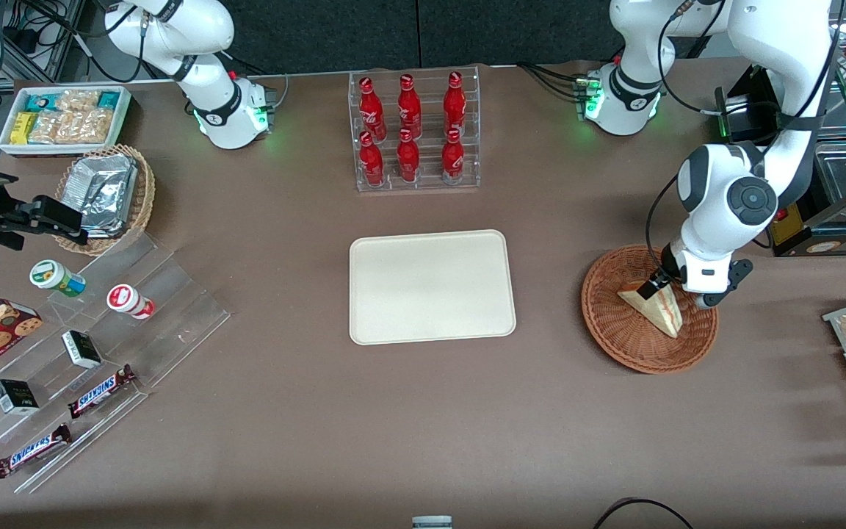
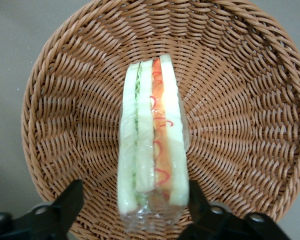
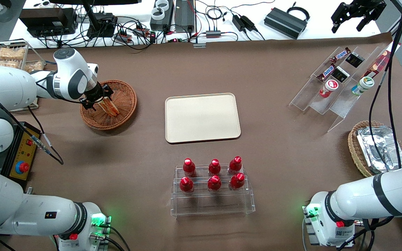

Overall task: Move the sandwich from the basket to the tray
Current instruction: 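Lower the open left gripper over the wrapped sandwich in the basket, then close the left gripper on the sandwich and lift it, then carry the sandwich with the left gripper over the cream tray, then lower the sandwich upright onto the tray and open the left gripper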

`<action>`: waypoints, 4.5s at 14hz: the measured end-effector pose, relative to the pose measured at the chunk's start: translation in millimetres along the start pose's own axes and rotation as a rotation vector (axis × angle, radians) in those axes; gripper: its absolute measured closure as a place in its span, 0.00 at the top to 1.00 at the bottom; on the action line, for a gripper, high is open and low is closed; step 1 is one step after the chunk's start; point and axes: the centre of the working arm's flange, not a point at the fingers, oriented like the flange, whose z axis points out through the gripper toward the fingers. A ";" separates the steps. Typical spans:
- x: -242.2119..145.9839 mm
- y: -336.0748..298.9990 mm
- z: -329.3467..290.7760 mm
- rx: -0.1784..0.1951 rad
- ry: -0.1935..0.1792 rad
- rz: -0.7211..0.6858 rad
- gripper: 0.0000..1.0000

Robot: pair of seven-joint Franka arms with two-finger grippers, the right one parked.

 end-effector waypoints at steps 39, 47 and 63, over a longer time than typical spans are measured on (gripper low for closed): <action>-342.1 321.7 -59.1 0.141 -0.039 0.678 0.11; -354.3 336.6 -2.1 0.166 -0.011 0.653 0.11; -359.1 345.4 -15.5 0.141 0.035 0.671 0.90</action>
